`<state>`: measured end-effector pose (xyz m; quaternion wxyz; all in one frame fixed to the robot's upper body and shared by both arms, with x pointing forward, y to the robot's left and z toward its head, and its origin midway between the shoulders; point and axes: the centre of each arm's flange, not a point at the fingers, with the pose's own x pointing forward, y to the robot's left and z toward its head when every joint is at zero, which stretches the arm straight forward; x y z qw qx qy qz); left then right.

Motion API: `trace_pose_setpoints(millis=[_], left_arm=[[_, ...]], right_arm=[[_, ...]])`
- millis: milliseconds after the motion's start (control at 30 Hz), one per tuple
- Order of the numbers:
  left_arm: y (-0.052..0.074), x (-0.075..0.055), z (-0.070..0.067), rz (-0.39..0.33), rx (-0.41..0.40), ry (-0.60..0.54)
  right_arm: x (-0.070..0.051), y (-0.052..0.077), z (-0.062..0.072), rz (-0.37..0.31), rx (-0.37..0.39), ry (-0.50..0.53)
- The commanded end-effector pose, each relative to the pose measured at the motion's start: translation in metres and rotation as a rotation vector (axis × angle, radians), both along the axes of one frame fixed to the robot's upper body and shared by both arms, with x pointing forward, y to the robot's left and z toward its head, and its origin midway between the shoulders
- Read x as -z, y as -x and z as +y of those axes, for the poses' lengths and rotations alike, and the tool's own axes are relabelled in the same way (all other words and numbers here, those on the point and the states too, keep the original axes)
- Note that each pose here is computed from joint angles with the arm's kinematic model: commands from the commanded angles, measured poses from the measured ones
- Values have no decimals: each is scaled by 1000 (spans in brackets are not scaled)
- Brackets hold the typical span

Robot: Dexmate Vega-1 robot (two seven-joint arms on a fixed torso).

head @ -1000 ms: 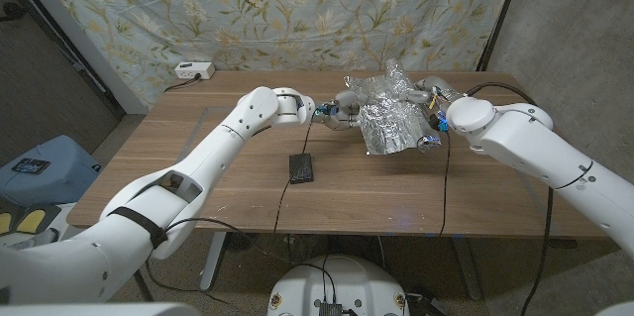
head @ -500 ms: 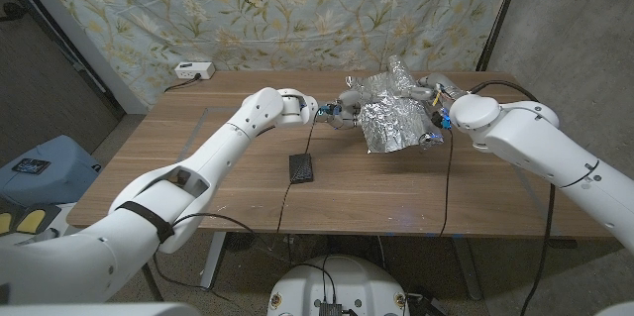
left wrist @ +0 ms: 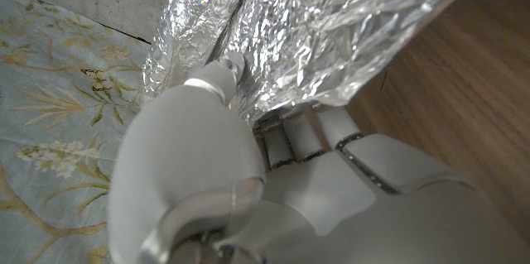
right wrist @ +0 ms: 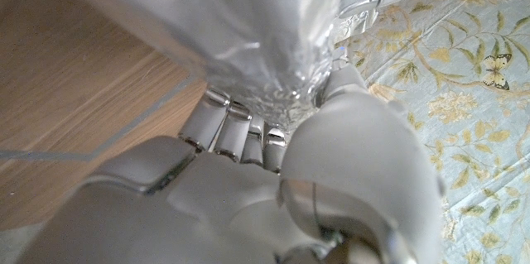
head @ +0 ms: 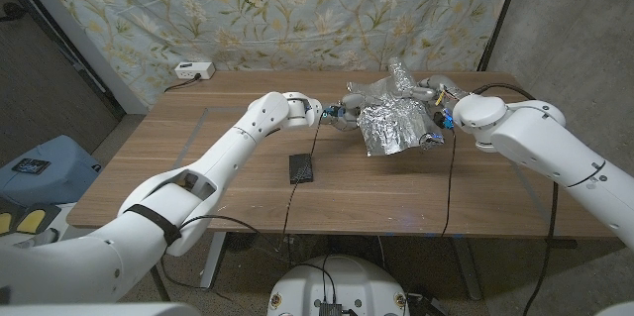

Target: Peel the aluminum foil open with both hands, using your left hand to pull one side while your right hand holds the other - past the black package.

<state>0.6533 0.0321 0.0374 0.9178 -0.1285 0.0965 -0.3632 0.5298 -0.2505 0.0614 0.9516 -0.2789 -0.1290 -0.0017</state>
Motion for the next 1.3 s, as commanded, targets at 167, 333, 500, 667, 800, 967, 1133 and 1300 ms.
trace_pose_setpoints(millis=[167, 333, 500, 667, 800, 967, 1133, 1300], left_arm=[[3, 6, 12, 32, -48, -10], [4, 7, 17, 37, -55, -14], [6, 8, 20, 35, -56, -10], [6, 9, 23, 35, -56, -7], [6, 9, 25, 31, -59, -6], [7, 10, 28, 32, -64, -5], [7, 11, 30, 31, -68, -2], [6, 11, 33, 25, -71, -4]], right_arm=[[8, -12, -13, 74, -103, -150], [13, -15, -17, 100, -140, -211], [15, -17, -21, 114, -166, -252], [15, -17, -23, 110, -175, -269], [17, -18, -26, 123, -201, -306], [22, -23, -31, 151, -252, -375], [28, -29, -38, 184, -325, -470], [29, -31, -41, 189, -335, -514]])
